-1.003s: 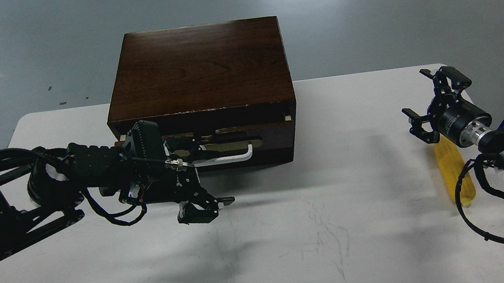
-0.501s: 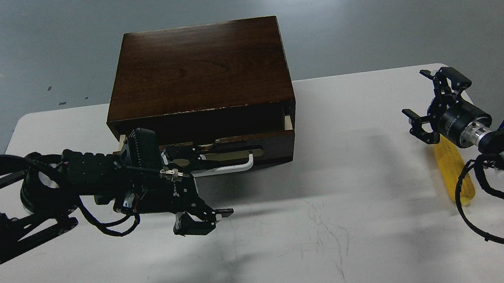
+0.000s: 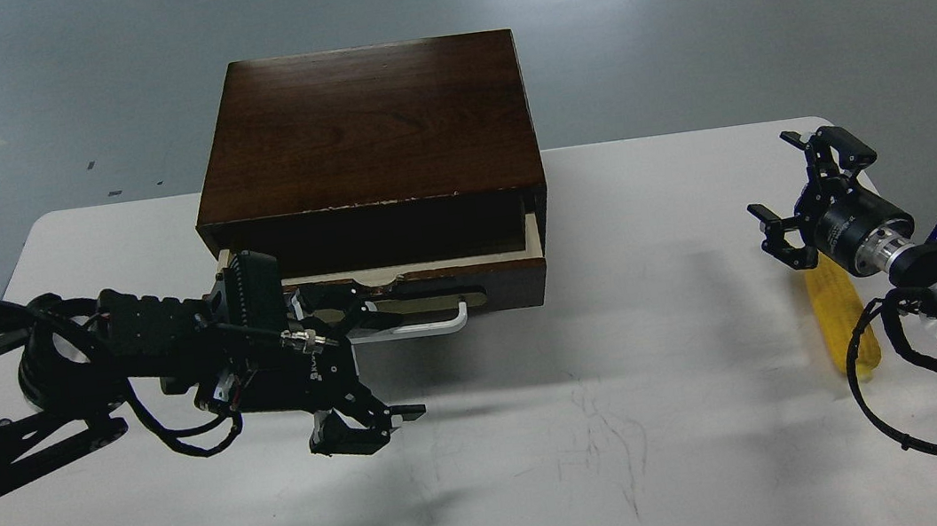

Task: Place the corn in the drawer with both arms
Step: 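Pull the drawer toward the robot with the left gripper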

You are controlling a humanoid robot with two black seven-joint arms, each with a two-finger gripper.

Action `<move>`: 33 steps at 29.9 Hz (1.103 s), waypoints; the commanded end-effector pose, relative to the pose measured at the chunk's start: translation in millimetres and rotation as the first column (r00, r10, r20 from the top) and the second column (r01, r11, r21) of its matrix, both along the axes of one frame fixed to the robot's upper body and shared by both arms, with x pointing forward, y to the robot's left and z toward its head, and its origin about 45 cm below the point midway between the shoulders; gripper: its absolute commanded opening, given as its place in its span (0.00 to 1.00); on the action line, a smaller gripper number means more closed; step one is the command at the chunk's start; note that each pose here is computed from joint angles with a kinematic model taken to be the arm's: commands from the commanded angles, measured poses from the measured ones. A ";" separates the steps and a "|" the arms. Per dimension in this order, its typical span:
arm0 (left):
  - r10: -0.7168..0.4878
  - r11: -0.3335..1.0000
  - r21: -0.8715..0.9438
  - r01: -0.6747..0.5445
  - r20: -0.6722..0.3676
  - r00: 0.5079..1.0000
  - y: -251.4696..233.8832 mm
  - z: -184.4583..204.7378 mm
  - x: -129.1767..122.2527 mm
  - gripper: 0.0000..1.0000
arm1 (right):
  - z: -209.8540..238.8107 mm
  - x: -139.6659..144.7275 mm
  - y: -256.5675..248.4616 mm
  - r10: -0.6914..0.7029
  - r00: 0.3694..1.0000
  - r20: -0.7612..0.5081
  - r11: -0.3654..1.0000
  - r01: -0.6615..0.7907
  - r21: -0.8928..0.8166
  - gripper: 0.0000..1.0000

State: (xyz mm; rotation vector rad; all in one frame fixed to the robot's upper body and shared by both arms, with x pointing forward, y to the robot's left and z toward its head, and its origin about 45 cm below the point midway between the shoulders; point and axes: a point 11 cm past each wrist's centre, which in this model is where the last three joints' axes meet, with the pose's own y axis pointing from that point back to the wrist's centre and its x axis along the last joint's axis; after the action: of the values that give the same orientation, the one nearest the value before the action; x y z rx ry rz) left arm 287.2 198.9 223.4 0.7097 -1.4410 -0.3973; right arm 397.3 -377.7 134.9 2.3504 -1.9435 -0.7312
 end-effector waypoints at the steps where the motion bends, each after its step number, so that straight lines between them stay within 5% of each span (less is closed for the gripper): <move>1: 0.002 1.000 0.001 -0.002 -0.005 1.000 1.8 -0.6 -2.4 0.98 | -1.2 -0.4 1.8 0.002 1.000 -0.002 1.000 -0.002 0.003 1.00; 33: -0.038 0.999 -0.026 0.037 -0.032 0.999 -7.8 -1.1 -19.3 0.98 | -3.0 -0.3 -1.3 -0.008 1.000 -0.006 1.000 0.008 -0.002 1.00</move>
State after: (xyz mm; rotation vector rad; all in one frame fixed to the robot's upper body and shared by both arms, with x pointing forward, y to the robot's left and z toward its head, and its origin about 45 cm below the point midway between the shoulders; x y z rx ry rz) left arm 270.1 190.9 222.9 0.6574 -1.4315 -0.4160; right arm 396.7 -379.1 131.5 2.3367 -1.9519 -0.7359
